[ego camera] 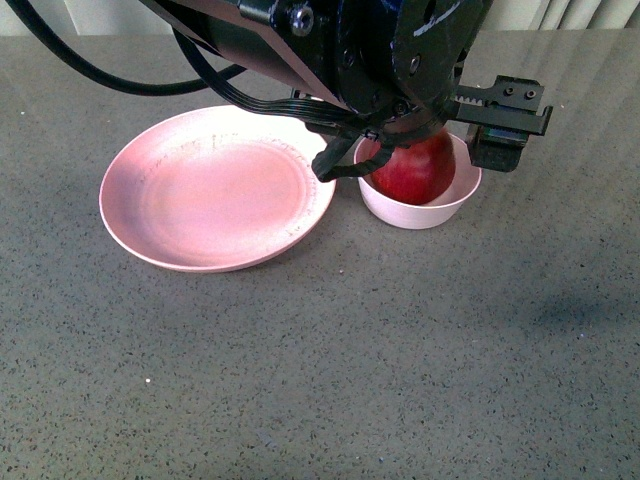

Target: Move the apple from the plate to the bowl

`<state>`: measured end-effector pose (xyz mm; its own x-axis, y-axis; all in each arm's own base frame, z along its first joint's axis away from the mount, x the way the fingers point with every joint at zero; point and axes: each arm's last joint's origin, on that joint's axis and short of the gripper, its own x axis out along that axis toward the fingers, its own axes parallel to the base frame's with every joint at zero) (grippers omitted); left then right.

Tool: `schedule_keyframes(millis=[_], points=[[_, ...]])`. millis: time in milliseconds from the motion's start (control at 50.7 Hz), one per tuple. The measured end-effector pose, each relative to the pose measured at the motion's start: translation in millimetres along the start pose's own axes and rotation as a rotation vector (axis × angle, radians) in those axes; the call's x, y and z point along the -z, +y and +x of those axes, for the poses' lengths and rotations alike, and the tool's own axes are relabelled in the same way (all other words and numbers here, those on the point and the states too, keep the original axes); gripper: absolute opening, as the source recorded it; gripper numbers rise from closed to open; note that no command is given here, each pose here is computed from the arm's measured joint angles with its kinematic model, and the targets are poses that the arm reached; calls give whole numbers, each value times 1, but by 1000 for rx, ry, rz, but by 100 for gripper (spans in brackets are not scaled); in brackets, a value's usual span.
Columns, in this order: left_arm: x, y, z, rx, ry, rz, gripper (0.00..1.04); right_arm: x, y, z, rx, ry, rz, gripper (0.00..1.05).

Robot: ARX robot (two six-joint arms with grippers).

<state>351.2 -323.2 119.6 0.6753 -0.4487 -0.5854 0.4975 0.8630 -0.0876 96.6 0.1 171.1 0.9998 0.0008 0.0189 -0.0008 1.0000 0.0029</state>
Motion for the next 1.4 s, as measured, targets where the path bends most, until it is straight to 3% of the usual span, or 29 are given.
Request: schedule_keyframes(millis=[375, 651, 868, 966, 1104, 1223, 1361, 1400], points=[[-3, 16, -12, -5, -27, -86, 96, 0, 0, 0, 0, 0, 0, 96], [-22, 76, -58, -81, -131, -248, 96, 0, 0, 0, 0, 0, 0, 96], [-6, 126, -88, -179, -145, -325, 96, 0, 0, 0, 0, 0, 0, 96], [18, 146, -106, -429, -435, -216, 79, 0, 0, 0, 0, 0, 0, 96], [48, 165, -162, -509, -637, -132, 52, 0, 0, 0, 0, 0, 0, 96], [71, 174, -201, -524, -647, -105, 25, 0, 0, 0, 0, 0, 0, 96], [93, 177, -225, -518, -629, -96, 1, 0, 0, 0, 0, 0, 0, 96], [98, 177, -234, -518, -632, -92, 2, 0, 0, 0, 0, 0, 0, 96]])
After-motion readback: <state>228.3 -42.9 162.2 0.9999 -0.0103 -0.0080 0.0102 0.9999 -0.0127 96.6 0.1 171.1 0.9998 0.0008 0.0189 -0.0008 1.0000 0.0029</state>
